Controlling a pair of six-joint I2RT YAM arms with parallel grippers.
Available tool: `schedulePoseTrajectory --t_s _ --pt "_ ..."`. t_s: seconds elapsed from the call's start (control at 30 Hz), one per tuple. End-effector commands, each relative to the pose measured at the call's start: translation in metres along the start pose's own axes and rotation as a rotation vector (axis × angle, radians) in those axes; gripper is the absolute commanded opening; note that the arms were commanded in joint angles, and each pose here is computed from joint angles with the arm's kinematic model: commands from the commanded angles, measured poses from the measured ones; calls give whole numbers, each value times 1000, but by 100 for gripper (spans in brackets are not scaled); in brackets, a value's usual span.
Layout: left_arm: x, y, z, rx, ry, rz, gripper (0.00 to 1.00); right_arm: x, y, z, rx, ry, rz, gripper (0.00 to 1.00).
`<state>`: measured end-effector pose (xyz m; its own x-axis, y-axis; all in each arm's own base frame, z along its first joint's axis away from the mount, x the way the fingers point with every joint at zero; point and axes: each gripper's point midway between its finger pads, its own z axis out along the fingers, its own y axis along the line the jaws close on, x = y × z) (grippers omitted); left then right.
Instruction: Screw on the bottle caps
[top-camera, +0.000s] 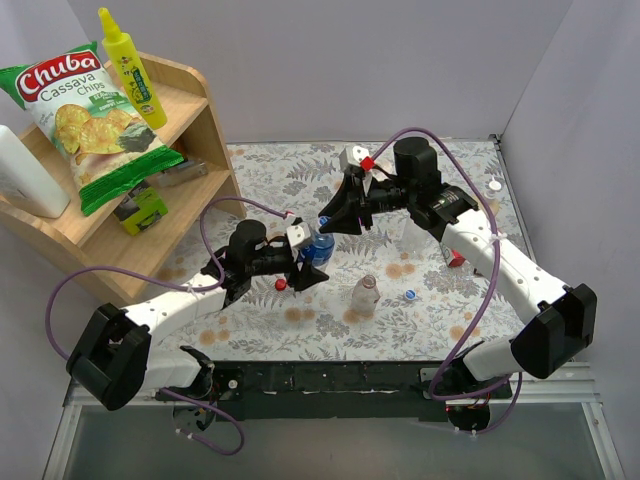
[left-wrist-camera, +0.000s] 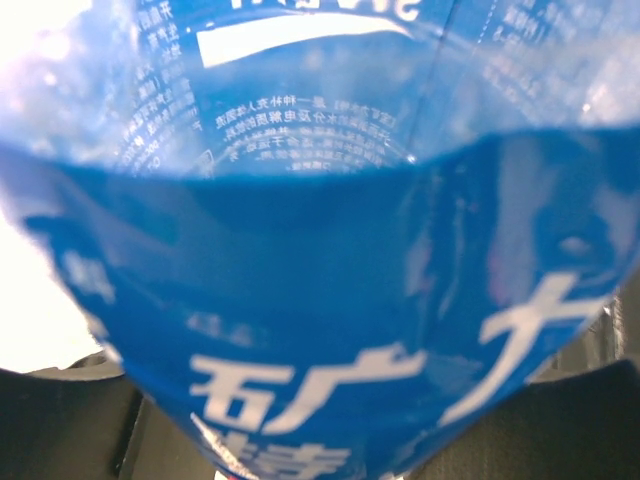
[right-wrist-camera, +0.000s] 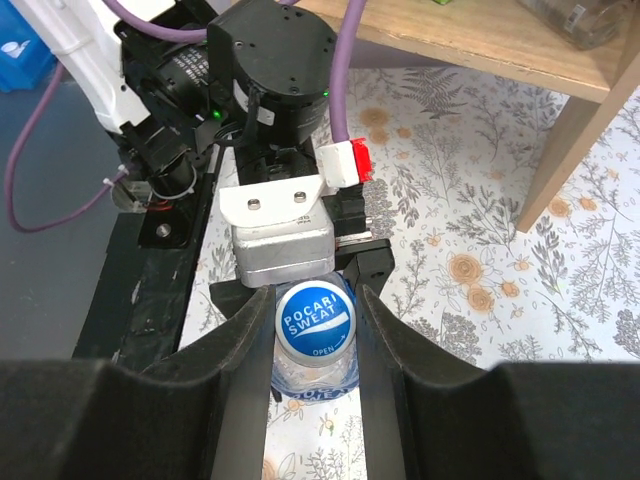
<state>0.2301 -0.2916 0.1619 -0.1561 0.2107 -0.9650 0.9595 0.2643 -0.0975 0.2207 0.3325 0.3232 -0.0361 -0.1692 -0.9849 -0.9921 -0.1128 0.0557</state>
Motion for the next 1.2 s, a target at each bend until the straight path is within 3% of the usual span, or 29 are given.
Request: schedulePoseTrajectory --t_s 0.0,0.07,0.17,0.2,0.27,0.3,0.4,0.6,0.87,1.17 --pt "-60 25 -2 -183 -170 70 0 6 -8 -1 78 35 24 1" --pt "-69 47 -8 -381 -217 79 0 12 -17 -2 143 46 70 1" --pt "-70 33 7 -276 -189 97 0 17 -13 -2 121 53 78 1" --pt "-61 26 10 -234 -156 80 6 16 -13 -2 121 52 65 1" --pt "-53 22 11 -206 -127 65 41 7 -18 -5 128 46 38 1" --pt "-41 21 10 -208 -90 49 98 5 -25 -11 148 47 20 1" --pt "-4 22 4 -217 60 40 98 -3 -60 -29 266 65 -3 1" --pt "61 53 -35 -460 296 -52 98 -3 -132 -51 413 129 -54 1" --pt "65 42 -42 -402 297 -143 98 23 -201 -55 470 183 -30 1" --pt "67 41 -40 -385 294 -130 98 48 -205 -49 443 167 49 1"
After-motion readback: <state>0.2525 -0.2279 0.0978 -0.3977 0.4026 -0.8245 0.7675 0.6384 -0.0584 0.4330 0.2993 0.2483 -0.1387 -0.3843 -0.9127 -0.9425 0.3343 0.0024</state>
